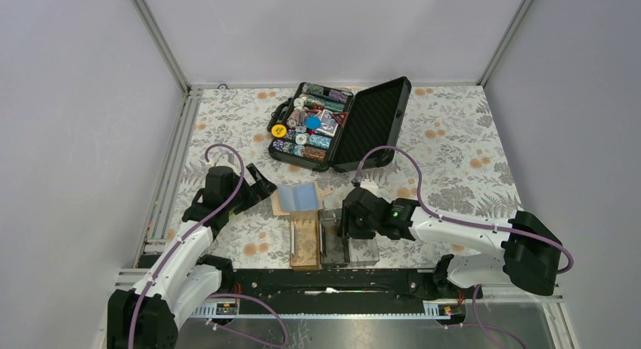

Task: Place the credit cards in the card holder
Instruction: Pick up the credit card from the storage box, then insert the credit card into the card holder.

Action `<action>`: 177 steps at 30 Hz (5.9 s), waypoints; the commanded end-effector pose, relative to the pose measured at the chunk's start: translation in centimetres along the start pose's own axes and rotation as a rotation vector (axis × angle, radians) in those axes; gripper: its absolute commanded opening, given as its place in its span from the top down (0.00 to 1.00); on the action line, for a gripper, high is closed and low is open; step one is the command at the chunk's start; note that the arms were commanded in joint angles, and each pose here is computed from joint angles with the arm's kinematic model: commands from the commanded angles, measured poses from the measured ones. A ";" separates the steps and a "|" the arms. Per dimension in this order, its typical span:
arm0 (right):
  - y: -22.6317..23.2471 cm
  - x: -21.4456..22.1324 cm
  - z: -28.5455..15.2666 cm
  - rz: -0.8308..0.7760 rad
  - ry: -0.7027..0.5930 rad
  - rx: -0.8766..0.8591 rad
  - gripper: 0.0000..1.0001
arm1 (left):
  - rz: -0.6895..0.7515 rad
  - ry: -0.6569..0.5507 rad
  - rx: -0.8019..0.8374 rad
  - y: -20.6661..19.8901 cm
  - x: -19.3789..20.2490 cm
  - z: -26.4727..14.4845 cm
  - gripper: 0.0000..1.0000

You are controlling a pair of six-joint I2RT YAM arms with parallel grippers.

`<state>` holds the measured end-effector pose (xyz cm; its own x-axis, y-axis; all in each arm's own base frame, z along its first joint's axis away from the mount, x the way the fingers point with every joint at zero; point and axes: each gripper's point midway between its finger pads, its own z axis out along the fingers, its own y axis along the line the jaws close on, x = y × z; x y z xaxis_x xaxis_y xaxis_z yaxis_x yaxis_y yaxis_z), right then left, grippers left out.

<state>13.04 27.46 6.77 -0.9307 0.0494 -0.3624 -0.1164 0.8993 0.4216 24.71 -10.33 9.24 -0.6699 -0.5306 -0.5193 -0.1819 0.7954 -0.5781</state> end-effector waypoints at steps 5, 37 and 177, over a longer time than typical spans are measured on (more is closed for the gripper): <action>1.0 -0.9 -1.0 0.016 -0.036 -0.014 0.56 | 0.009 -0.026 0.038 -0.9 -0.8 0.0 0.01; -0.2 -1.8 -2.7 0.008 -0.071 0.064 0.86 | 0.009 -0.023 0.041 -1.0 -0.8 0.1 0.01; 8.1 -9.7 14.7 -0.109 -0.012 -0.181 0.62 | -0.103 0.120 0.003 1.7 3.3 5.9 0.73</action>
<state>26.51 42.10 1.95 -0.9190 0.0244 -0.3934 -0.2478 0.7403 0.6249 26.17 -12.62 2.19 -0.7429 -0.5700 -0.3512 -0.2722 0.7364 -0.6194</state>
